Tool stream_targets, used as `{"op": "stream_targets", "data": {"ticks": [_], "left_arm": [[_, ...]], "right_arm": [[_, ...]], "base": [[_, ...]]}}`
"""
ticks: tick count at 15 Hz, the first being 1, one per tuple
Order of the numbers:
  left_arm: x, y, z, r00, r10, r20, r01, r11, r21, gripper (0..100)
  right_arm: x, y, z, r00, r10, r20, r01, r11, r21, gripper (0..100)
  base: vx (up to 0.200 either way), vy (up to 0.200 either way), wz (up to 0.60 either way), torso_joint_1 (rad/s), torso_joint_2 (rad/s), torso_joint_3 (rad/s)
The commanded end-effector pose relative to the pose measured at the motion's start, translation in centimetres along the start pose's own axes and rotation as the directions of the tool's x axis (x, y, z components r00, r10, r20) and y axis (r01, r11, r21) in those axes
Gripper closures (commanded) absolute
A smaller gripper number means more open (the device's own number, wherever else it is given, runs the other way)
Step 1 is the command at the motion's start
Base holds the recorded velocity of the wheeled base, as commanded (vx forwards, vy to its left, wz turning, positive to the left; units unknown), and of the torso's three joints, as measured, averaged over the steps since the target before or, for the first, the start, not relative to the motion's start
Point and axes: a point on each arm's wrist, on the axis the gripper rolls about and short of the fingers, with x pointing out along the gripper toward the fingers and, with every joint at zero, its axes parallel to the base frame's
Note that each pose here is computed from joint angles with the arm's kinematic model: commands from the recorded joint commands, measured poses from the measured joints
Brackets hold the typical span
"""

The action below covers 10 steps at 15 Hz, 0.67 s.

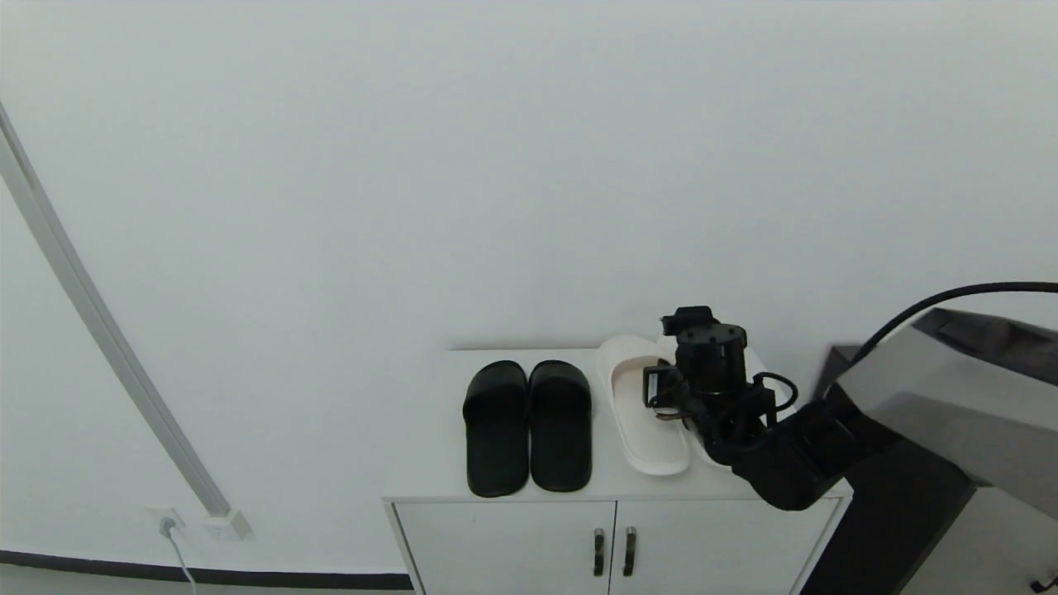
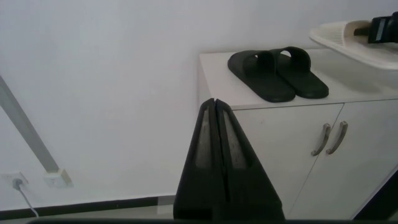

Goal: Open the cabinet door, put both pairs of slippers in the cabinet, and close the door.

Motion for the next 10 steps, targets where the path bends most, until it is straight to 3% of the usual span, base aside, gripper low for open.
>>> {"op": "stream_targets", "data": {"ticks": [1, 5, 10], "left_arm": [[0.0, 0.0, 0.0, 1.0, 0.0, -0.001, 0.0, 1.0, 0.0, 100], [0.0, 0.0, 0.0, 1.0, 0.0, -0.001, 0.0, 1.0, 0.0, 100], [0.0, 0.0, 0.0, 1.0, 0.0, -0.001, 0.0, 1.0, 0.0, 100]], "right_arm": [[-6.5, -1.1, 3.6, 0.988, 0.148, 0.036, -0.147, 0.989, -0.007, 100], [-15.6, -3.5, 3.4, 0.885, 0.465, -0.029, -0.466, 0.882, -0.069, 100], [-18.9, -3.9, 2.7, 0.831, 0.544, -0.115, -0.554, 0.827, -0.09, 100]], "base": [[0.0, 0.0, 0.0, 0.0, 0.0, 0.0], [0.0, 0.0, 0.0, 0.0, 0.0, 0.0], [0.0, 0.0, 0.0, 0.0, 0.0, 0.0]]}}
